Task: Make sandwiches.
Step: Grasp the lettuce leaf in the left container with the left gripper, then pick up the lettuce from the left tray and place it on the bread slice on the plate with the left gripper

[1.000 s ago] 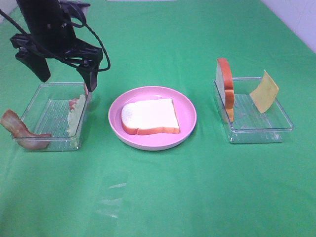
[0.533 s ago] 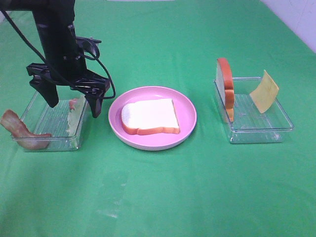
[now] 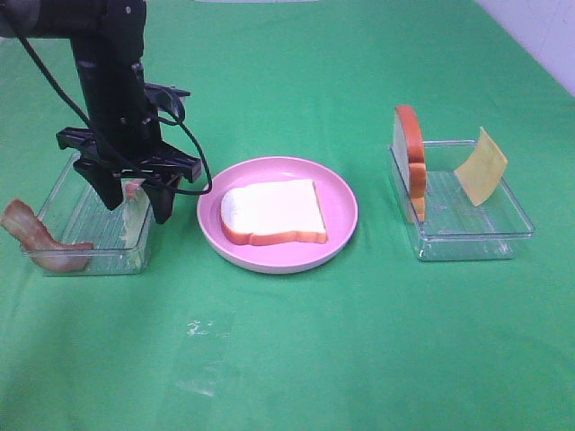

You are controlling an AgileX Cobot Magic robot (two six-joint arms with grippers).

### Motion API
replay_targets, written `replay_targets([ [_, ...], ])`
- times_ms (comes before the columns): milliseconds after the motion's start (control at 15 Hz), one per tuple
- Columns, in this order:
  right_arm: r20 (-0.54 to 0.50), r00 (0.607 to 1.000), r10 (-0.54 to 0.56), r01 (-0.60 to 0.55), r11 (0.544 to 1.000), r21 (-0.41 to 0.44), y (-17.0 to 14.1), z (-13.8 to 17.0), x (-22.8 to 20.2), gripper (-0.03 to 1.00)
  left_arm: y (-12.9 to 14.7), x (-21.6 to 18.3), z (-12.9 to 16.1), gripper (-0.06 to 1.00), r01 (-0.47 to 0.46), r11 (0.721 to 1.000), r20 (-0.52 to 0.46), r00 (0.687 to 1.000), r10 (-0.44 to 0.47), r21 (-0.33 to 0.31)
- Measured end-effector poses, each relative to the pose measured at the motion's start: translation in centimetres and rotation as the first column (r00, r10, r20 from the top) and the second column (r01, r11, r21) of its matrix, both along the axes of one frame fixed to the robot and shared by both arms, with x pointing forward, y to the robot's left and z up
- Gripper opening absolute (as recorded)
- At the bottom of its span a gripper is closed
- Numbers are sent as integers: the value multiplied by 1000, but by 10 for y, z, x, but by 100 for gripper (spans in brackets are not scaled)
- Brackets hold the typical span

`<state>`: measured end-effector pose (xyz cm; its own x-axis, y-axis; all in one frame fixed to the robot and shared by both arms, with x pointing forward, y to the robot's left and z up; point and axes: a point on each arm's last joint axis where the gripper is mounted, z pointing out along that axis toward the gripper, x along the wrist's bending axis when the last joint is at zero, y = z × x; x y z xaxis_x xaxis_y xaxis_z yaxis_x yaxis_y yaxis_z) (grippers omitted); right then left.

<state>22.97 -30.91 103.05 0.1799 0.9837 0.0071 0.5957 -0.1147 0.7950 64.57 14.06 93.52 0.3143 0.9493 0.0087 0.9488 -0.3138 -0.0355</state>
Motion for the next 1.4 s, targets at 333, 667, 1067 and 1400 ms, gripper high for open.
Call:
replay_targets([
  [333,0,1000,0,0,1000,0,0,0,0,95,-1,0,0,51,-3,1000,-2,1000,3,-6],
  [667,0,1000,0,0,1000,0,0,0,0,95,-2,-1,0,26,-14,1000,-8,1000,14,-20],
  [1067,0,1000,0,0,1000,0,0,0,0,95,-1,-1,1,1,-13,1000,-3,1000,13,-18],
  [1400,0,1000,0,0,1000,0,0,0,0,95,1,-5,38,1,-40,998,79,996,43,-41],
])
